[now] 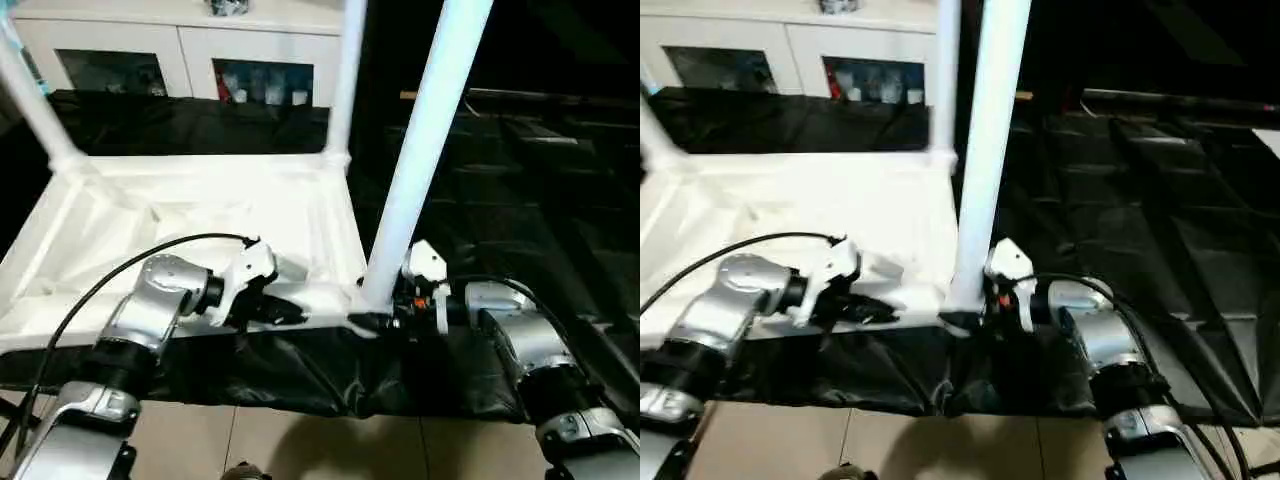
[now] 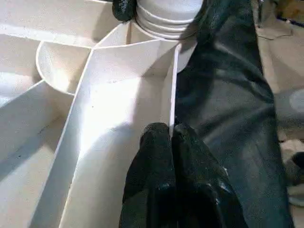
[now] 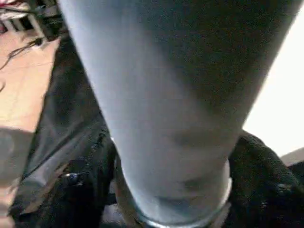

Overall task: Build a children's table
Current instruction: Rotate leg to tighten

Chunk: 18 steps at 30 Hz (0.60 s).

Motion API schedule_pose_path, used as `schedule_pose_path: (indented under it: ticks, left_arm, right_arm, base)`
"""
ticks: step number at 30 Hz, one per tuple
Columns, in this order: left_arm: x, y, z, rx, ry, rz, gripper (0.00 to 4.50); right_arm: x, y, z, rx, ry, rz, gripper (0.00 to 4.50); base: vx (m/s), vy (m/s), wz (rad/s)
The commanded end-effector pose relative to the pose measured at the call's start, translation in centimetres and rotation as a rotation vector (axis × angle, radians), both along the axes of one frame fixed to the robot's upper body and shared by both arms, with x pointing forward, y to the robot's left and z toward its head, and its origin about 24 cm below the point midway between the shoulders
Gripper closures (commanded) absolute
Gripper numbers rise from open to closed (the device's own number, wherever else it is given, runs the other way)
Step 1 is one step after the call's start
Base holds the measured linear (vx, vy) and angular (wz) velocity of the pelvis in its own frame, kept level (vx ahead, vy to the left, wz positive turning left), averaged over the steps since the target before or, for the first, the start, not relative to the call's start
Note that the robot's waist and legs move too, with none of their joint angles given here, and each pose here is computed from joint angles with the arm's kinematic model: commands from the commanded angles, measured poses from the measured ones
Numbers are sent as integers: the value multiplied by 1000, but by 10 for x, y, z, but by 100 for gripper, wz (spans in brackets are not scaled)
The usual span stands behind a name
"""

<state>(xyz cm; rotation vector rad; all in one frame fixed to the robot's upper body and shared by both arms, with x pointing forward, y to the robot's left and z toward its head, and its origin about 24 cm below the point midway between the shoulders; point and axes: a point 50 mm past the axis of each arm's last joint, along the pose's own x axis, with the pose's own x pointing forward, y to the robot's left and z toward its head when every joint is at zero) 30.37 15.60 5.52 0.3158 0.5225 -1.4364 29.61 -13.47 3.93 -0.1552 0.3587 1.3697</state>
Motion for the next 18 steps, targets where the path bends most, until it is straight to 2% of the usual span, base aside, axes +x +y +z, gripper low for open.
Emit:
schedule_pose_path:
  ticks: [1, 2, 7, 10, 14, 18]
  left_arm:
    - [2, -24, 8, -65, -45, -51, 450]
    - [2, -24, 8, -65, -46, -50, 450]
    - [4, -28, 8, -77, -81, -13, 450]
    - [9, -34, 7, -83, -118, 44, 450]
    - [17, -51, 7, -107, -173, 159, 450]
    - [21, -68, 7, -125, -198, 214, 450]
  right_arm:
    - [-20, 39, -9, 7, 65, 251, 152]
    - [-20, 40, -9, 8, 63, 249, 167]
    - [-17, 46, -10, 29, 40, 192, 179]
    - [-10, 50, -14, 21, 9, 81, 180]
    - [8, 57, -22, -5, -41, -205, 183]
    - [15, 65, -26, 10, -36, -366, 183]
  base:
    - [0, 0, 0]
    - [0, 0, 0]
    - [0, 0, 0]
    - [0, 0, 0]
    - [0, 0, 0]
    - [0, 0, 0]
